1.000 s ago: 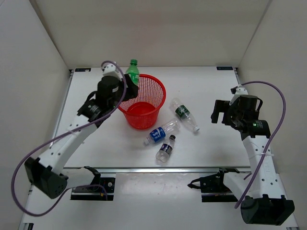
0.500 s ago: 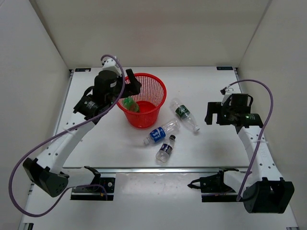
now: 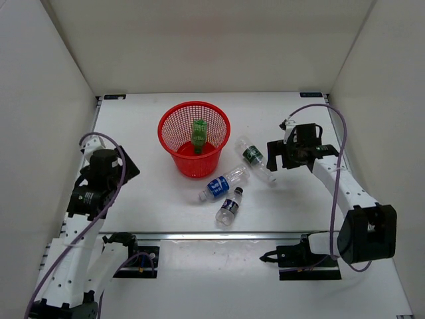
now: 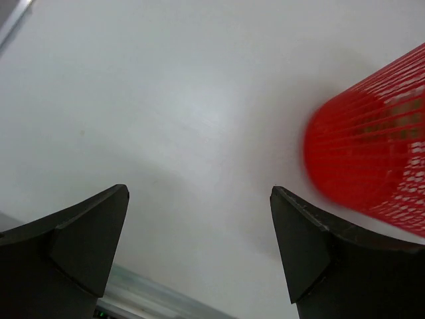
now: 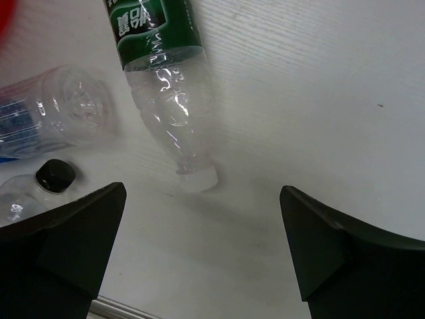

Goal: Put the plastic bottles in the bin

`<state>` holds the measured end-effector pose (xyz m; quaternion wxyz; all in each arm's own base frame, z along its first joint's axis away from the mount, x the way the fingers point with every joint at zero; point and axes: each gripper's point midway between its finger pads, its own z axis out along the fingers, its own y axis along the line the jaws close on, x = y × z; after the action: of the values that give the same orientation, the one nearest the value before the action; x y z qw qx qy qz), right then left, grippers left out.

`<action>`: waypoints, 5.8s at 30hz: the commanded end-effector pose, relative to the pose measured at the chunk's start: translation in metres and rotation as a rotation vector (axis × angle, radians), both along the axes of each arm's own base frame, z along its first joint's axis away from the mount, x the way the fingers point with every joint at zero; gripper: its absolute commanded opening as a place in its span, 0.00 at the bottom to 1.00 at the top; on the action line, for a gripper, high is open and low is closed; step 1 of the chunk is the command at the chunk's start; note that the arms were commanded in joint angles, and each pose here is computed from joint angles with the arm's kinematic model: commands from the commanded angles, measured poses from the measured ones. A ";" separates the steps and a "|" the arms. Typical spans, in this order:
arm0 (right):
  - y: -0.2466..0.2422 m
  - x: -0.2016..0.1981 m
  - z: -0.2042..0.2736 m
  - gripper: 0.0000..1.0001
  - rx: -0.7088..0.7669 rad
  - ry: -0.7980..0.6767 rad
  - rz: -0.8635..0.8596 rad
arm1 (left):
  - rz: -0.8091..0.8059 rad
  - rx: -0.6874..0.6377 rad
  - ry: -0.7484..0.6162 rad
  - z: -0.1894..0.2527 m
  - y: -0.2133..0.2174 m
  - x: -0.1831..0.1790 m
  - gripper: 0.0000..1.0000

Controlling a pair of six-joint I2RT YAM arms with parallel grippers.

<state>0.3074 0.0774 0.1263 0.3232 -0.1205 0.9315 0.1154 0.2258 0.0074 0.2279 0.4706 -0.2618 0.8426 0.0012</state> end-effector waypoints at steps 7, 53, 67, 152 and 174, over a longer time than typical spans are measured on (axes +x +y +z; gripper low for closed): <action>0.019 0.026 -0.024 0.99 -0.049 -0.021 0.079 | 0.022 -0.036 0.090 -0.032 -0.002 -0.016 0.99; 0.180 0.077 0.237 0.55 0.227 -0.580 0.375 | -0.054 -0.049 0.086 -0.031 -0.013 0.003 0.98; 0.324 0.051 0.222 0.76 0.465 -0.521 0.667 | -0.106 -0.060 0.098 -0.033 -0.022 -0.003 0.99; 0.051 -0.011 0.080 0.11 0.137 -0.262 -0.273 | -0.695 -0.165 -0.028 -0.014 -0.125 -0.026 0.99; 0.346 0.076 0.235 0.75 0.497 -0.476 0.417 | -0.489 0.006 0.071 -0.019 -0.067 -0.039 0.98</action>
<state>0.3898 0.4133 0.3130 0.4900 -0.2483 0.7680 0.3292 0.1927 -0.0685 0.2029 0.4255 -0.0484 0.8960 -0.1179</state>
